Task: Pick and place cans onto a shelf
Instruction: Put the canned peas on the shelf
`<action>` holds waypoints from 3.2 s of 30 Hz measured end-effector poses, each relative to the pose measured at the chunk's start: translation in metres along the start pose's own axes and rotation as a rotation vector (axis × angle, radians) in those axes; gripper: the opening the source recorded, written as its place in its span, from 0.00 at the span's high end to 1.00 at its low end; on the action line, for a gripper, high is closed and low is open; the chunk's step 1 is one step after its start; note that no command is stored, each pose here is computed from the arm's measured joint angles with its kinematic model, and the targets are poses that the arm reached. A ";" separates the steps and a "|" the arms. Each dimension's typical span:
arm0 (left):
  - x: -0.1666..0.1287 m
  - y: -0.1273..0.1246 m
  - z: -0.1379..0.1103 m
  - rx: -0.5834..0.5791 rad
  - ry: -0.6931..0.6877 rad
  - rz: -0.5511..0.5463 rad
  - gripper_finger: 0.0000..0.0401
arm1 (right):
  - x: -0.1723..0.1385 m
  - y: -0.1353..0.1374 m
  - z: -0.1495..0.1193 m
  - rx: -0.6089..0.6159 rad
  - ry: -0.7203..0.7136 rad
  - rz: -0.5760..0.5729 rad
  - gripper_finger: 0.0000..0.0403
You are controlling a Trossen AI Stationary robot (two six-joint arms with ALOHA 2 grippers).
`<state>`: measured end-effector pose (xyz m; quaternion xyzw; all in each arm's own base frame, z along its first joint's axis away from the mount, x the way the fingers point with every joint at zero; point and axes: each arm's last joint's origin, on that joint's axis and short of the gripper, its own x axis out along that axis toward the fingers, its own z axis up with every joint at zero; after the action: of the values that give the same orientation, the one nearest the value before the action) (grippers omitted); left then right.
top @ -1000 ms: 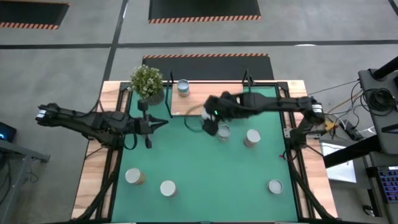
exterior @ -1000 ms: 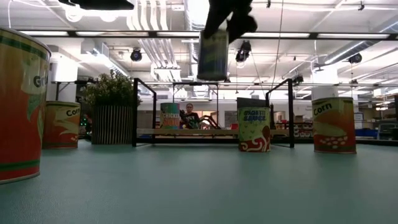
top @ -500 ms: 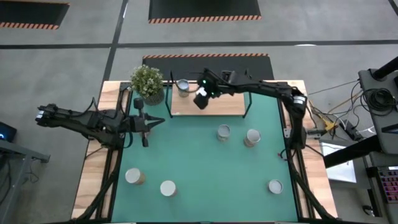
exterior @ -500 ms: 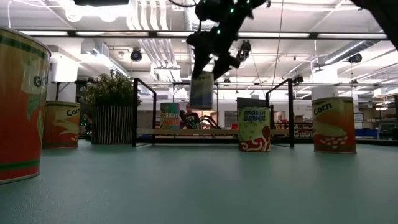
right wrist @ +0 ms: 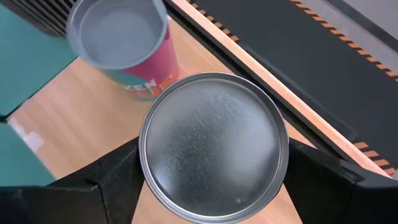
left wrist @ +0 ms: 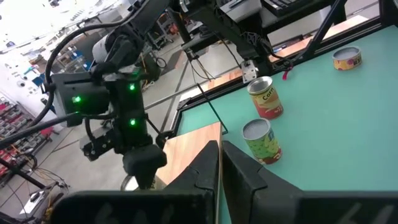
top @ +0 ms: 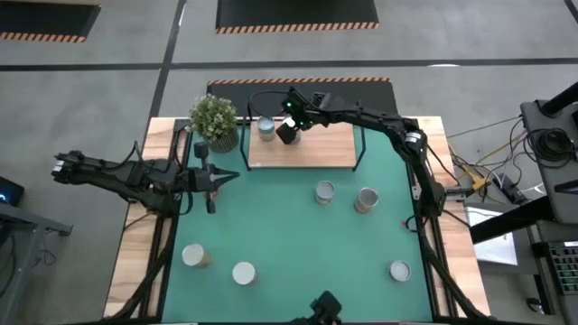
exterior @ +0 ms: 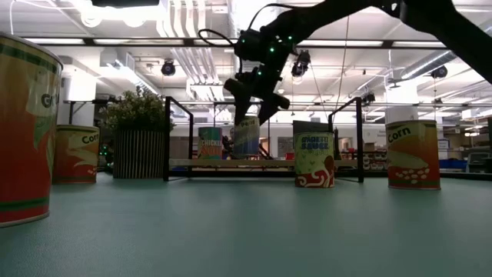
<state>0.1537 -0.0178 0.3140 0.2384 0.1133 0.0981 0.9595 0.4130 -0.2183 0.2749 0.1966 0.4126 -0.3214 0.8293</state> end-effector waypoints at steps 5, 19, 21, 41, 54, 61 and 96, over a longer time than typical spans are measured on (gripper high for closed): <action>0.000 0.000 0.000 0.000 0.000 0.000 1.00 | 0.004 -0.004 0.002 0.010 -0.004 -0.007 0.21; 0.000 0.000 0.000 0.000 0.000 0.000 1.00 | 0.014 -0.008 0.000 0.013 0.001 -0.033 0.14; 0.000 0.000 0.000 0.000 0.000 0.000 1.00 | 0.015 -0.008 0.000 0.014 0.004 -0.034 0.13; 0.000 0.000 0.000 0.000 0.000 0.000 1.00 | -0.058 0.009 0.008 -0.180 -0.036 0.080 0.19; 0.000 0.000 0.000 0.000 0.000 0.001 1.00 | -0.017 0.024 -0.033 -0.284 0.082 0.071 0.82; 0.000 0.000 0.000 0.000 0.000 0.001 1.00 | 0.004 0.016 -0.035 -0.284 -0.025 0.032 0.97; 0.000 0.000 0.000 0.001 0.000 0.001 1.00 | 0.009 0.005 -0.026 -0.351 -0.104 -0.038 0.97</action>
<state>0.1536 -0.0178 0.3140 0.2388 0.1133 0.0983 0.9594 0.4061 -0.2023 0.2524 0.0240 0.4225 -0.2697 0.8649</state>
